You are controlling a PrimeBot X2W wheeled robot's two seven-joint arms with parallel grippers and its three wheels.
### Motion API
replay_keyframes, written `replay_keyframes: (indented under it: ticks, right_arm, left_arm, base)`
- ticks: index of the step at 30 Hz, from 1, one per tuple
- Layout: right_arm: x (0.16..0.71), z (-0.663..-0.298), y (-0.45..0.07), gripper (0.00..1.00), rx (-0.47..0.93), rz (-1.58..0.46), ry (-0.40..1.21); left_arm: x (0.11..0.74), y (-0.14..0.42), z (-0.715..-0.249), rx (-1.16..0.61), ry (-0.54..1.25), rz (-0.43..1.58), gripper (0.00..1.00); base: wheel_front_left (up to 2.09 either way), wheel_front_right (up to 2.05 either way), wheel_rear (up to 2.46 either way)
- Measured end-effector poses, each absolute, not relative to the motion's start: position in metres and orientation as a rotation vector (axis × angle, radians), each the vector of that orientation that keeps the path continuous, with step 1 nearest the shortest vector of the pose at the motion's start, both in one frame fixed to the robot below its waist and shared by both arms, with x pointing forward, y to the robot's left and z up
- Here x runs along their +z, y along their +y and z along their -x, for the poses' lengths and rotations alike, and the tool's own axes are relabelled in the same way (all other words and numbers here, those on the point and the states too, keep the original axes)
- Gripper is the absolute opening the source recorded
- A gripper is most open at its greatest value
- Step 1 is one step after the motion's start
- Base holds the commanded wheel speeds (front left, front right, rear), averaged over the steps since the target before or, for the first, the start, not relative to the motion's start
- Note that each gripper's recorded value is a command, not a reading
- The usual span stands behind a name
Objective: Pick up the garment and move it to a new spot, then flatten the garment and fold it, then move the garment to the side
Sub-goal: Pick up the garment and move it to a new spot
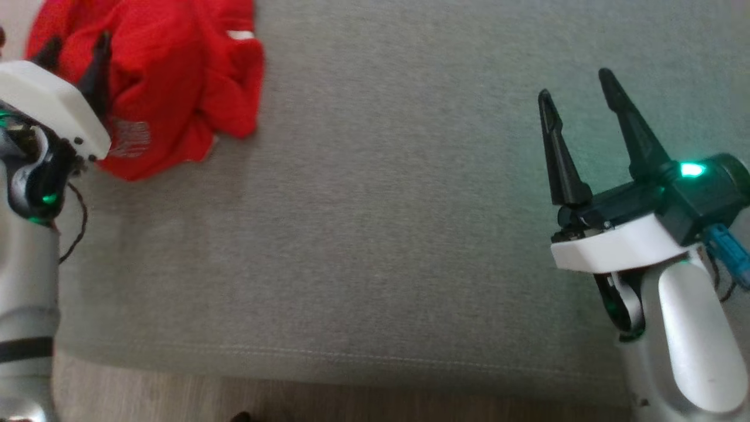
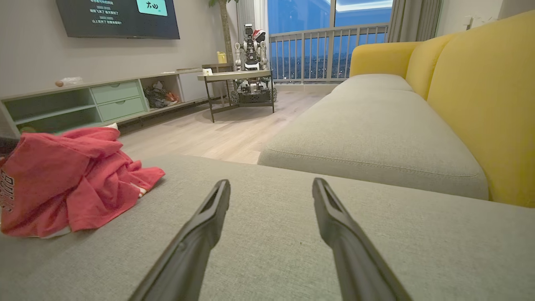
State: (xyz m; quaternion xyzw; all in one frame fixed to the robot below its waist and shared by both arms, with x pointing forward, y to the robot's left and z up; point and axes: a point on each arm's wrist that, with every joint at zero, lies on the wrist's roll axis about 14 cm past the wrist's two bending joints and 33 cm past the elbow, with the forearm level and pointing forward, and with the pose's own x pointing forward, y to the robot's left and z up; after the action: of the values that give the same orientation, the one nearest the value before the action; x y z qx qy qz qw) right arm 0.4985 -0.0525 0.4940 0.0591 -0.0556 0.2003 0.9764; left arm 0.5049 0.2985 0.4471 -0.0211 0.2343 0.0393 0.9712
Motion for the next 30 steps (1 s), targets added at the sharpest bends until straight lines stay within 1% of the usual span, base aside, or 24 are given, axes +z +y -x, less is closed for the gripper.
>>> replay_keyframes:
  ticks: [4,10,11,12,15,20,24,30]
  right_arm:
    - [0.489,-0.501,-0.067,1.0,0.369,-0.108,-0.112]
    - [0.484,-0.501,-0.077,1.0,0.343,-0.098,-0.104]
    - [0.484,-0.501,-0.078,1.0,0.342,-0.098,-0.105]
    - [0.484,-0.501,-0.078,1.0,0.341,-0.097,-0.105]
    - [0.485,-0.501,-0.079,1.0,0.339,-0.098,-0.107]
    - [0.49,-0.5,-0.079,1.0,0.339,-0.097,-0.118]
    - [0.501,-0.497,-0.075,1.0,0.35,-0.098,-0.139]
    - [0.526,-0.489,-0.07,1.0,0.365,-0.108,-0.189]
  left_arm:
    - [0.417,0.298,-0.511,0.064,0.599,0.02,1.0]
    - [0.395,0.288,-0.515,0.033,0.7,0.017,1.0]
    - [0.391,0.287,-0.514,0.033,0.72,0.023,0.79]
    - [0.388,0.287,-0.512,0.034,0.732,0.029,0.0]
    - [0.387,0.288,-0.512,0.031,0.732,0.03,0.0]
    - [0.401,0.294,-0.516,0.047,0.653,0.028,0.0]
    - [0.439,0.302,-0.524,0.071,0.47,0.015,0.0]
    - [0.52,0.31,-0.528,0.098,0.164,0.032,0.0]
  base:
    - [0.0,0.0,0.0]
    - [0.0,0.0,0.0]
    - [0.0,0.0,0.0]
    - [0.0,0.0,0.0]
    - [0.0,0.0,0.0]
    - [0.0,0.0,0.0]
    - [0.0,0.0,0.0]
    - [0.0,0.0,0.0]
